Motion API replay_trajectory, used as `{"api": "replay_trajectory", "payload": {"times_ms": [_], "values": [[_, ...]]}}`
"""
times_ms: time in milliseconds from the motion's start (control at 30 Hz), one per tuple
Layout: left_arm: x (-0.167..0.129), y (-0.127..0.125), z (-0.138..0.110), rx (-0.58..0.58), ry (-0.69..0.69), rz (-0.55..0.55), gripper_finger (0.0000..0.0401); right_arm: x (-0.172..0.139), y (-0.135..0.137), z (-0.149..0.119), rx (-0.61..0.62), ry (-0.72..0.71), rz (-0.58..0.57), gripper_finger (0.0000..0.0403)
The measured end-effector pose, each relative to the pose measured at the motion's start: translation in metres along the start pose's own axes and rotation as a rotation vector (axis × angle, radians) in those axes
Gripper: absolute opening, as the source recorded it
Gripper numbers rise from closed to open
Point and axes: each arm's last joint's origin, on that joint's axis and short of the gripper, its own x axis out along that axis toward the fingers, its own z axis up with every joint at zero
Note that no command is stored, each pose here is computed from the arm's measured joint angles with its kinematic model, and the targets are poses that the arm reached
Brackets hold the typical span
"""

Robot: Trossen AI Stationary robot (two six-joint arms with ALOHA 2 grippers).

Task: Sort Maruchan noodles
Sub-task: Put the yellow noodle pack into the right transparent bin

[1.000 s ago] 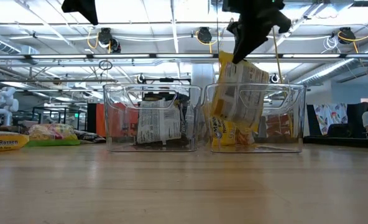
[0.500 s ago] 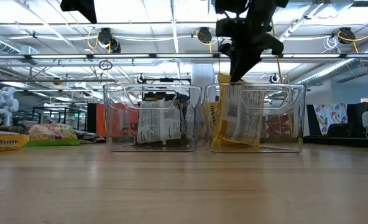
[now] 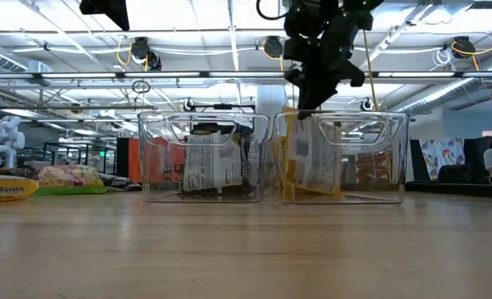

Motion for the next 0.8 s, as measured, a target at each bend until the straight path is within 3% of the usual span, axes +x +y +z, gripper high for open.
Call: {"api": "replay_trajectory", "payload": {"times_ms": [367,800], "values": [[0.000,0.000,0.000,-0.007,0.000,0.000,0.0007,0.022,-0.007,-0.026,0.001,0.043,0.034,0.0000],[0.000,0.000,0.000,-0.028,0.000,0.000,0.0007,0.020,-0.014,-0.023,-0.073,0.003,-0.049,0.0000]]}}
